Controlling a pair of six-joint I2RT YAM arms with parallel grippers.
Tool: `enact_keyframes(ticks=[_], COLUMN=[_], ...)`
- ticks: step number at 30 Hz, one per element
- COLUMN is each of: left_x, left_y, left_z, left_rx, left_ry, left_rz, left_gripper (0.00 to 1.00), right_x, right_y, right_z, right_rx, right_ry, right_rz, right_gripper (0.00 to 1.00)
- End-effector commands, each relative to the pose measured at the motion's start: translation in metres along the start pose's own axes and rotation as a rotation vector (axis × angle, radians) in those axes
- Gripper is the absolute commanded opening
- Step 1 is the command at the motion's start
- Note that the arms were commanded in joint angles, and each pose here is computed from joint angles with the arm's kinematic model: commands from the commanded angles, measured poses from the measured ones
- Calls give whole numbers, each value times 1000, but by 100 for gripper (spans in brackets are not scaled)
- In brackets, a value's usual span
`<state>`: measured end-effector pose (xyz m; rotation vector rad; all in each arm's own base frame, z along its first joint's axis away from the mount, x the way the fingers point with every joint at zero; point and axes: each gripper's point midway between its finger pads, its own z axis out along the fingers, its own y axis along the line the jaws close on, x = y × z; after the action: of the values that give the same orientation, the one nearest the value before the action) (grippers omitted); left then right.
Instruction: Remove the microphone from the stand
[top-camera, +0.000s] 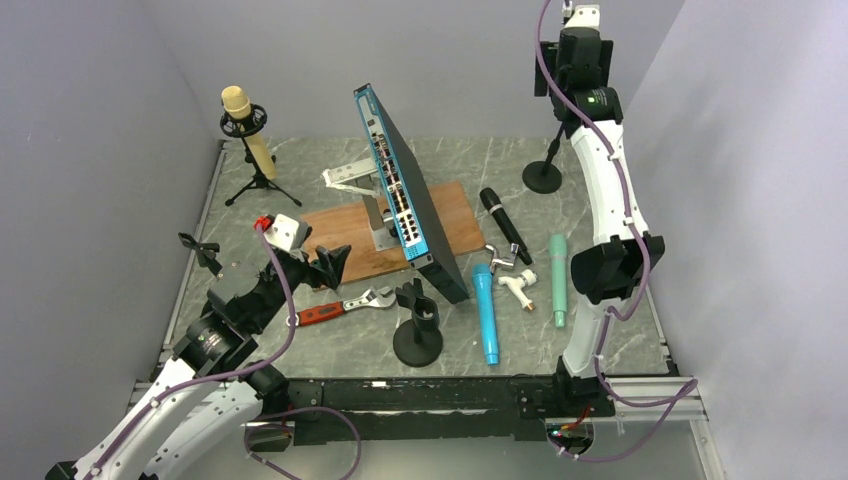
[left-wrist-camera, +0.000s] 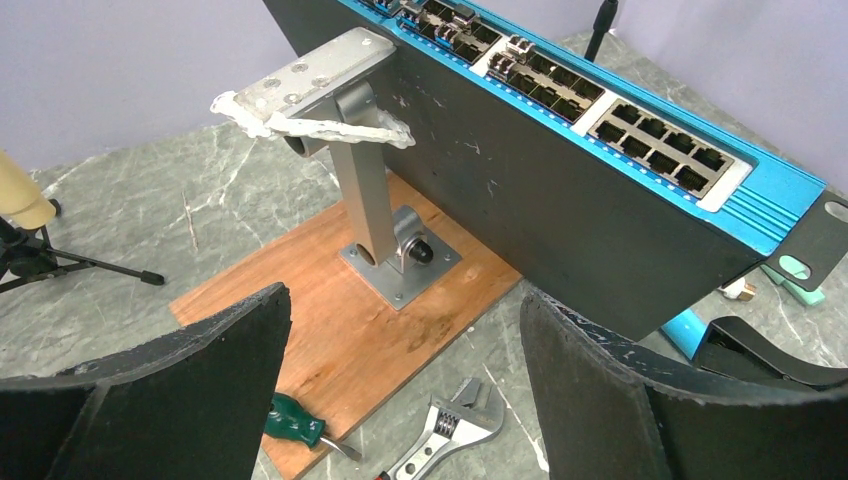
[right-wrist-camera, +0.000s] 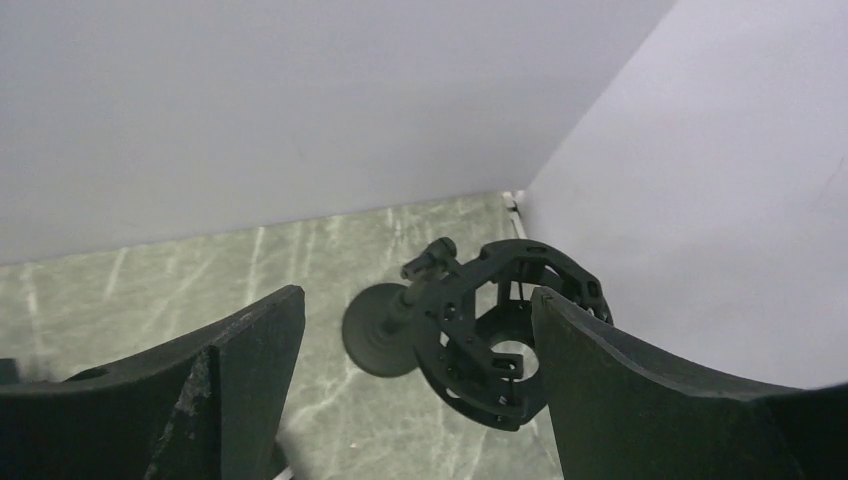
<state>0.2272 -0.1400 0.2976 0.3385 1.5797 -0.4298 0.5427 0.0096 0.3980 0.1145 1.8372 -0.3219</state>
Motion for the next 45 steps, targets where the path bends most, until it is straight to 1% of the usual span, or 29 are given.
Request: enact_keyframes(ticks=[1,4,8,10,12,19,22,24,26,28,30,31,38,45], left_x=[-8,-8,-7,-7,-6,-6,-6,-6,-6,-6,-6,-6,-6,-6], left_y=[-1,-1,-1,0,0,-1,0,0,1,1,1,1,2,2], left_z=[2,3,4,4,5,6,6,6,6,6,6,6,6,5], left_rx=[1,3,3,0,-1,2,0,-1,-6,-6,-5,-4,-6,-6], left_ry=[-23,-22,-18,-15,-14,-11,-11,-11,-12,-11,-11,-13,-14,-14], left_rz=[-10,-10,-11,-10,-11,-12,-12,-12,-12,-12,-12,-12,-12,-10], left_gripper=[88,88,88,88,88,88,88,88,88,88,88,88,88,88], right_x=[7,14,29,38,46,65,71,76,82,90,100,108,148,180], right_y=[-26,-31,-33,-32,-31,-26,-20,-17,-15,-14,-12,-24,-23,-16], right_z=[6,17,37,45,51,66,71,74,76,79,81,86,96,101], right_rx=[106,94,41,22,16,-20,-43,-52,-56,-52,-53,-32,-28,-43], right_ry=[32,46,79,98,114,151,165,177,192,210,233,250,345,422], right_rz=[-52,-34,41,44,41,114,123,123,124,121,116,122,126,122], right_gripper=[85,85,85,85,85,86,78,70,59,53,43,39,31,29])
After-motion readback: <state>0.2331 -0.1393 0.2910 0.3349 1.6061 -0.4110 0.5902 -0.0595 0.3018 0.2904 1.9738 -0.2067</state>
